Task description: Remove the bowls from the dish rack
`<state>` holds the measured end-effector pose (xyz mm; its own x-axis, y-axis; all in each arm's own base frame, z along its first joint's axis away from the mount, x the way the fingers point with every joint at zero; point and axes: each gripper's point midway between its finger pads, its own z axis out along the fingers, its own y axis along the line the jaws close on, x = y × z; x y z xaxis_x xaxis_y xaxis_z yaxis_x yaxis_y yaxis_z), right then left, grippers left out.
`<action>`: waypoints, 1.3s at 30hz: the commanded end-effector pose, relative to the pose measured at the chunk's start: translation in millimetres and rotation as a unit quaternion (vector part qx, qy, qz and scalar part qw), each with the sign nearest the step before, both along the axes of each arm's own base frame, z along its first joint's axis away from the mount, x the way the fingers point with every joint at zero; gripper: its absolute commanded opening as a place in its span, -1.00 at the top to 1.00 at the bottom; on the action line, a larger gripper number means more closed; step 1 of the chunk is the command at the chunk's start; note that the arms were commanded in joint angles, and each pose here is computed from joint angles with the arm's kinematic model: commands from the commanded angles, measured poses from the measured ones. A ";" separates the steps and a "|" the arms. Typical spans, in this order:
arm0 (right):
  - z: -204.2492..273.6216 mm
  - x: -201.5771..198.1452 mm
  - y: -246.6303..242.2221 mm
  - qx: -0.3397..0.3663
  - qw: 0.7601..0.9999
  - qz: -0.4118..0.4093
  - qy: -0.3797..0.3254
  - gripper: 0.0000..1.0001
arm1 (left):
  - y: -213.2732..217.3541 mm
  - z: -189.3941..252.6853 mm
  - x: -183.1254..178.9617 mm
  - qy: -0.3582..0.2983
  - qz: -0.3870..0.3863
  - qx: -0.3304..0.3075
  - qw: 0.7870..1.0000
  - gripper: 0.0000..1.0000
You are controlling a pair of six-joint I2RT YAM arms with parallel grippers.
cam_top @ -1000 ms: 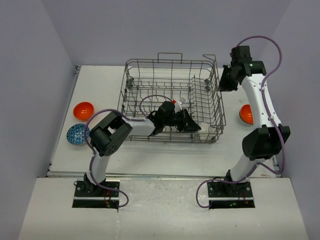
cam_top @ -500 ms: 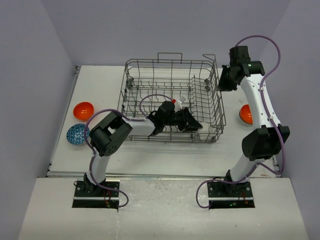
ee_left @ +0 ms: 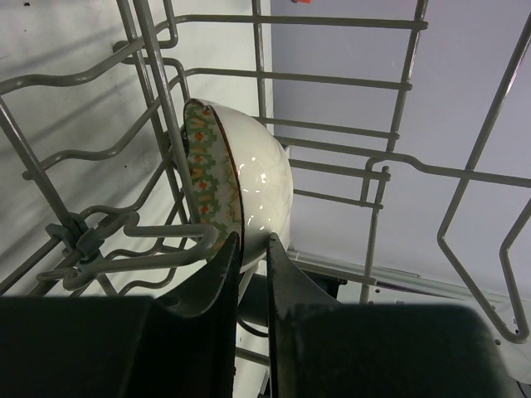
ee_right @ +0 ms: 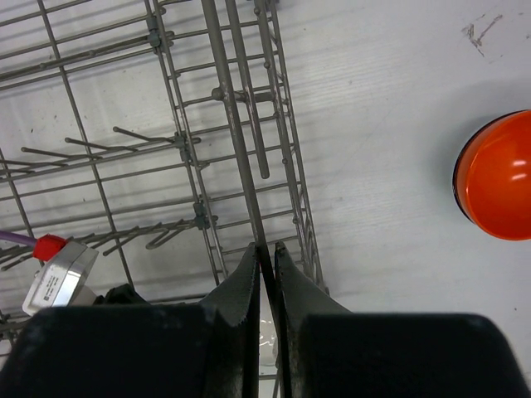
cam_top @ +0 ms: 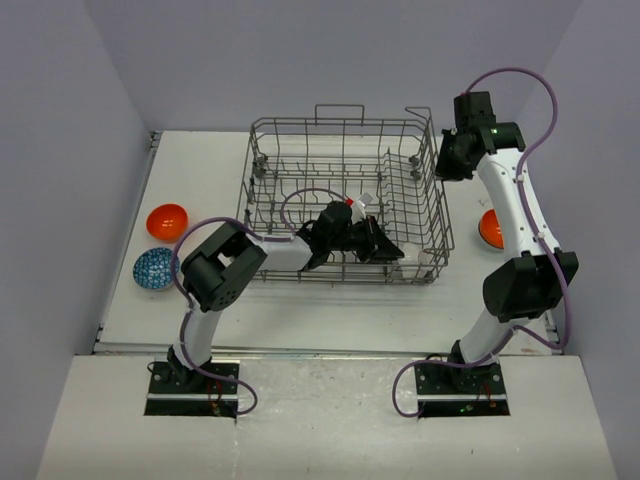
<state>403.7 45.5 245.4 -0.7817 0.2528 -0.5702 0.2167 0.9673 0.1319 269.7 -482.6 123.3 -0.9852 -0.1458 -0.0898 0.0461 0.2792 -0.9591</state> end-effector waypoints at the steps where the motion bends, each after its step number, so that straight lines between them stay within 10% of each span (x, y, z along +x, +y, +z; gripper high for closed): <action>1: 30.7 -32.1 69.2 0.107 0.992 0.061 0.001 1.00 | -27.7 89.8 -5.6 -0.096 -0.020 -0.138 0.986 1.00; 8: 26.1 -31.9 63.9 0.094 0.994 0.054 0.003 1.00 | -17.8 91.0 -7.0 -0.130 -0.017 -0.090 0.987 1.00; 24: 20.5 -27.9 56.0 0.079 0.996 0.043 0.005 1.00 | 27.3 -21.7 15.8 -0.096 -0.006 0.250 0.963 0.98; 39: 21.7 -28.4 53.2 0.079 0.996 0.040 0.003 1.00 | 41.1 15.5 55.5 -0.172 0.038 0.333 0.926 0.00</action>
